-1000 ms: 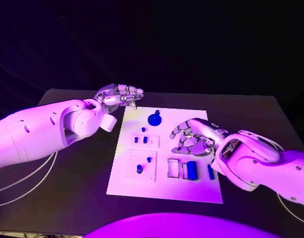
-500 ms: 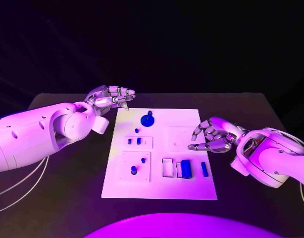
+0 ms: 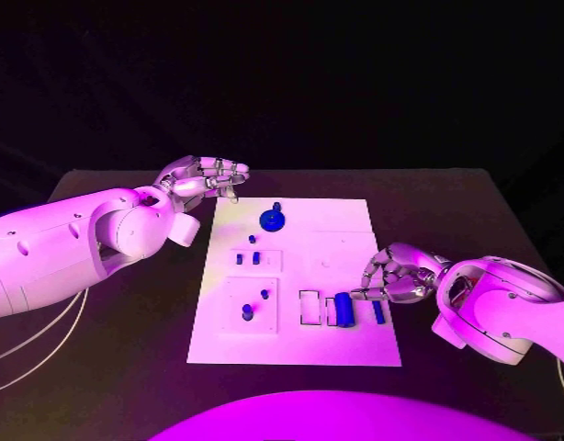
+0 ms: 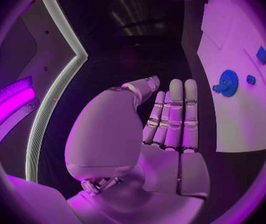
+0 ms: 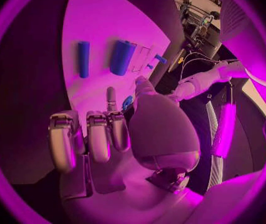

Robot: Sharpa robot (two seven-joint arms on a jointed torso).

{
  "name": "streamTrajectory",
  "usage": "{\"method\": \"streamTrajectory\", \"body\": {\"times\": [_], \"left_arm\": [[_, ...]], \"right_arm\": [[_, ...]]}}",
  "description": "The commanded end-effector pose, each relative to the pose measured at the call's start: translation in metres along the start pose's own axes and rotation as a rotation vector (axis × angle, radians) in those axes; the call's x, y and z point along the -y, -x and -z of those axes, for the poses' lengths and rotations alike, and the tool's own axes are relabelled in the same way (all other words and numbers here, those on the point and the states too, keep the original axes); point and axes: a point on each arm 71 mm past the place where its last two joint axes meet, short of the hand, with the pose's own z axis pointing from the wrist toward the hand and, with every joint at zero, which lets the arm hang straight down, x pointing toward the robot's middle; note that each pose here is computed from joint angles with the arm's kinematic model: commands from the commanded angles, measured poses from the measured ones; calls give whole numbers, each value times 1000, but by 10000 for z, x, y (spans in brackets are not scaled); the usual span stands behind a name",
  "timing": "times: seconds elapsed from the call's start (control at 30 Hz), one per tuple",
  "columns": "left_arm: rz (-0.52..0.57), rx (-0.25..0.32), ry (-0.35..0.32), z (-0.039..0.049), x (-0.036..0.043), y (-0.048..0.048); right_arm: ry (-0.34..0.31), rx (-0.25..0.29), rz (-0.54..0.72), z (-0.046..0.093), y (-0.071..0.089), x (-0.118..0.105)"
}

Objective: Assemble the parts on the task board

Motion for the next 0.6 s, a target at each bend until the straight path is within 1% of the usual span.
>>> {"method": "streamTrajectory", "body": {"times": [0.03, 0.23, 0.6], "left_arm": [[12, -18, -7, 1, 8, -22], [12, -18, -7, 4, 8, -20], [12, -19, -5, 7, 7, -17]], "right_arm": [[-49, -25, 3, -17, -67, 28], [-66, -43, -12, -52, -186, 29], [-76, -75, -20, -113, -349, -10]]}}
